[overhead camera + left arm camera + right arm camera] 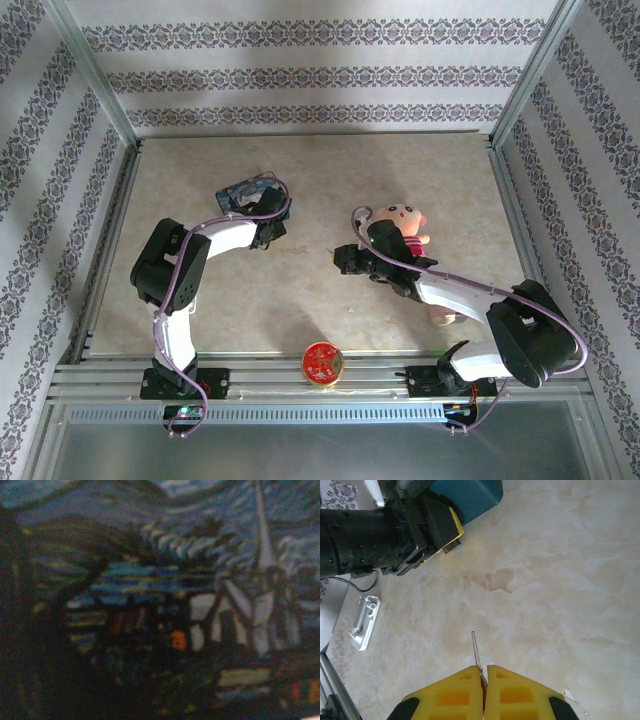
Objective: Unlock the padlock with the key
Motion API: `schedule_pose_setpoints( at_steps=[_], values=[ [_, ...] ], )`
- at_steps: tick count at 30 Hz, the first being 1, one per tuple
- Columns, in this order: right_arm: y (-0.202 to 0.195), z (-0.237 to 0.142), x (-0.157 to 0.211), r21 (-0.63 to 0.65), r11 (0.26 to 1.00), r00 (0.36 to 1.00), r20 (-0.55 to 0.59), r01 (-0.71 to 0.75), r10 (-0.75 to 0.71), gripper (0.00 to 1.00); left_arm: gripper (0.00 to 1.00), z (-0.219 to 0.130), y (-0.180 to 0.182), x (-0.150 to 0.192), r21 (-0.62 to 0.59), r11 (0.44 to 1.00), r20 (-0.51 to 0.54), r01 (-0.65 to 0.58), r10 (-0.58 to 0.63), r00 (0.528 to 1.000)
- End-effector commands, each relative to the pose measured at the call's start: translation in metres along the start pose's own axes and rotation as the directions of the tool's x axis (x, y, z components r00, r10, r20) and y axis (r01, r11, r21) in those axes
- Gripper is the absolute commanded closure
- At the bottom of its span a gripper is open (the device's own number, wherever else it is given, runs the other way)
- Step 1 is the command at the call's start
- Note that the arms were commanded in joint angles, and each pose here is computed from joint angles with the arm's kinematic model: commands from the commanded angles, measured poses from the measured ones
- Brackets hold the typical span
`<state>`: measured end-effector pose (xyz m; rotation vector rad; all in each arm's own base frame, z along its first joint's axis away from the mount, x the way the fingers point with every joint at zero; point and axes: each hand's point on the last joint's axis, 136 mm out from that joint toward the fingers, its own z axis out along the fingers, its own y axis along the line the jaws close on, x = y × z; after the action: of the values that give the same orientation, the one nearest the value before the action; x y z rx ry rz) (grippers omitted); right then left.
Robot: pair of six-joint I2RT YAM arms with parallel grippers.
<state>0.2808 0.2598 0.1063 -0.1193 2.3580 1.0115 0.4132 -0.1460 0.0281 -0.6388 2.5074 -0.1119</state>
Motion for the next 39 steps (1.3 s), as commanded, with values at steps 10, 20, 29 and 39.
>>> schedule_pose_setpoints(
  at_steps=[10, 20, 29, 39],
  values=[
    [-0.024, -0.006, 0.033, 0.059, 0.998, 1.0, 0.005, 0.008, -0.008, 1.0, 0.99, -0.041, -0.04, 0.06, 0.17, 0.985, -0.091, 0.041, -0.026, 0.995],
    [-0.032, -0.02, 0.05, 0.092, 0.994, 0.997, 0.038, 0.056, -0.06, 1.0, 1.0, -0.051, -0.044, 0.087, 0.214, 0.975, -0.131, 0.059, -0.031, 0.991],
    [-0.021, -0.012, 0.058, 0.081, 0.99, 0.99, 0.074, 0.113, -0.119, 1.0, 1.0, -0.049, -0.05, 0.094, 0.232, 0.969, -0.176, 0.085, -0.044, 0.983],
    [-0.012, 0.007, 0.06, 0.019, 0.994, 0.988, 0.108, 0.112, -0.114, 1.0, 0.99, -0.047, -0.061, 0.094, 0.264, 0.955, -0.206, 0.138, -0.084, 0.975]
  ],
)
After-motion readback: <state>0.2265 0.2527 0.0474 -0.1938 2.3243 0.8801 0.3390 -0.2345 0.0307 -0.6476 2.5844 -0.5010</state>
